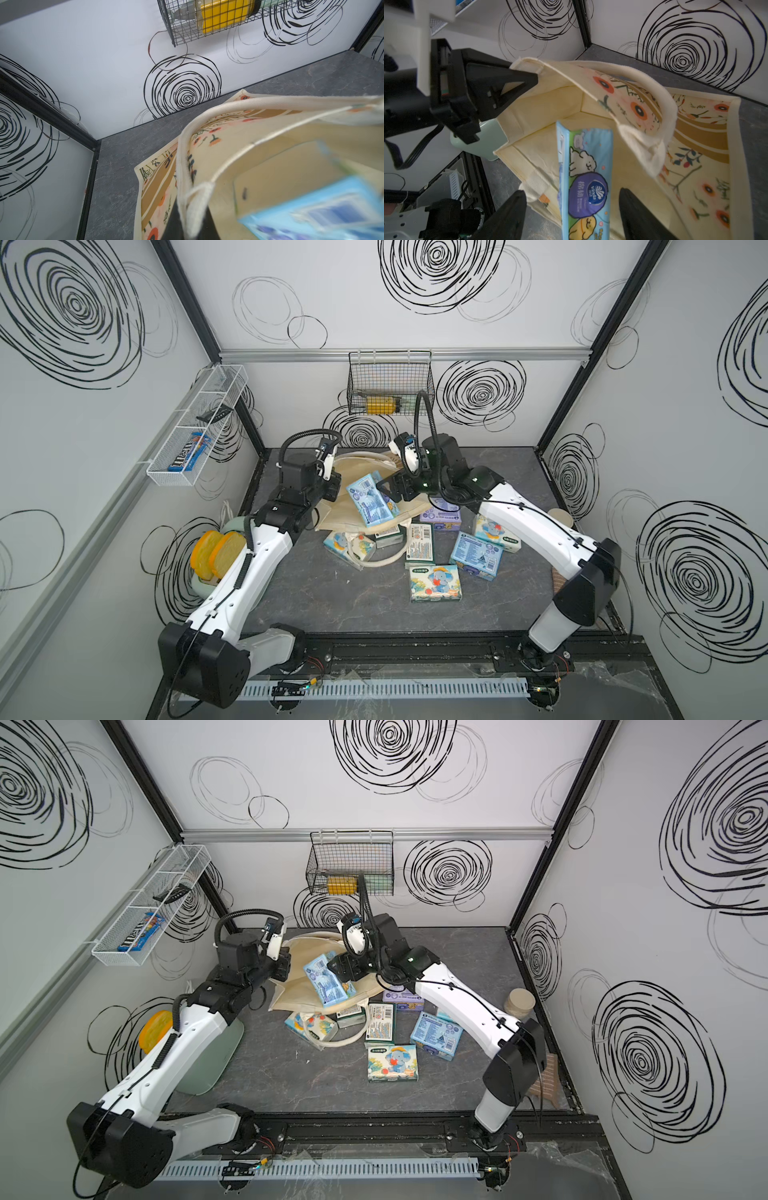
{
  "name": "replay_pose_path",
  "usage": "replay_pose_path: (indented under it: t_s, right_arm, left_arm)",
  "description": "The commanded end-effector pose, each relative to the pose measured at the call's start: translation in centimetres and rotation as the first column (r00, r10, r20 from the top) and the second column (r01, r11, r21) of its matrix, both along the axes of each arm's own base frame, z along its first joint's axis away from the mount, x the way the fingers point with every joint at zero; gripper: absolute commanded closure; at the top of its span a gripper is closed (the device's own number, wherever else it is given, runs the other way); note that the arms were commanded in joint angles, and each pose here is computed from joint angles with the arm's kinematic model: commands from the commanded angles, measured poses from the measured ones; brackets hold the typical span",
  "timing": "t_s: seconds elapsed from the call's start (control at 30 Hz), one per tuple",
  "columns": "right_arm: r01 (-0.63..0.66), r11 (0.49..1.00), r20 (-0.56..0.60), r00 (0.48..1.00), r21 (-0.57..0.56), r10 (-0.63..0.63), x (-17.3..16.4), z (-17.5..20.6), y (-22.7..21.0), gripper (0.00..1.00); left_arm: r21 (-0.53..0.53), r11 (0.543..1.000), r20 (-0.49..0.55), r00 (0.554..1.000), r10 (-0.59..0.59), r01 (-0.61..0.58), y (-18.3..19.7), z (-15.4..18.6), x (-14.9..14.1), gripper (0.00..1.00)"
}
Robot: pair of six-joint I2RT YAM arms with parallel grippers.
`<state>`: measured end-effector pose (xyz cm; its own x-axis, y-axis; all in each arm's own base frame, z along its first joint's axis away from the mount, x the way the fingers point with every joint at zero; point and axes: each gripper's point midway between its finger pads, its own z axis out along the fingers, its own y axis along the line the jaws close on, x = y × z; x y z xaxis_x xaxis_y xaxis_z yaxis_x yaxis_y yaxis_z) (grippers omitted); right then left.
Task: Put tissues into the canvas bag
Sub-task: Place the pack of facial tissues in the canvas bag, then adjust the canvas bag at the center of the board.
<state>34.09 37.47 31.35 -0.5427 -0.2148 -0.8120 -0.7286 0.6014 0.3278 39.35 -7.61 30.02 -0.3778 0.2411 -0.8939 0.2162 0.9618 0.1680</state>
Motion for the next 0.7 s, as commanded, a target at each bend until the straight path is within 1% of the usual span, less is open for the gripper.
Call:
replay_pose_path:
  t_s: [0.0,0.07,0.1,0.27,0.37,0.43,0.47,0.53,0.6,0.67]
  right_arm:
    - [0.021,1.0,0.035,0.999,-0.022,-0.02,-0.9,2.0,-1.9,0.21]
    - [0.052,0.998,0.07,0.996,-0.025,-0.05,-1.6,2.0,-3.8,0.19]
    - [0.069,0.997,0.063,0.996,-0.026,-0.067,-2.0,1.4,-5.0,0.19]
    - [0.119,0.993,-0.031,0.992,-0.024,-0.12,-4.3,-2.5,-8.6,0.19]
    - [0.228,0.972,-0.064,0.971,-0.05,-0.231,-4.4,-5.2,-10.9,0.17]
    - [0.33,0.943,-0.1,0.938,-0.051,-0.333,-4.0,-7.1,-12.9,0.08]
    - [0.356,0.934,-0.128,0.925,-0.037,-0.358,-3.9,-8.1,-13.5,0.08]
    - [0.387,0.922,-0.207,0.903,0.007,-0.377,-3.8,-9.8,-13.9,0.09]
    - [0.381,0.923,-0.283,0.891,0.045,-0.354,-3.6,-10.8,-13.3,0.1]
    - [0.378,0.923,-0.32,0.885,0.074,-0.337,-3.2,-11.2,-12.5,0.12]
  left_arm:
    - [-0.028,1.0,0.051,0.999,0.002,-0.001,-0.1,1.5,0.5,1.0]
    - [-0.032,1.0,0.05,0.999,0.002,-0.001,0.0,1.5,0.5,1.0]
    - [-0.038,0.999,0.053,0.999,0.001,0.001,0.0,1.7,0.5,1.0]
    - [-0.043,0.999,0.048,0.999,0.002,0.0,0.1,1.5,0.6,1.0]
    - [-0.042,0.999,0.05,0.999,0.005,-0.003,0.2,1.6,0.6,1.0]
    - [-0.04,0.999,0.049,0.999,0.006,-0.004,0.2,1.5,0.6,1.0]
    - [-0.04,0.999,0.047,0.999,0.004,-0.002,0.1,1.5,0.6,1.0]
    - [-0.04,0.999,0.049,0.999,0.006,-0.004,0.2,1.6,0.6,1.0]
    - [-0.042,0.999,0.048,0.999,0.005,-0.003,0.2,1.5,0.6,1.0]
    - [-0.042,0.999,0.045,0.999,0.004,-0.002,0.1,1.5,0.6,1.0]
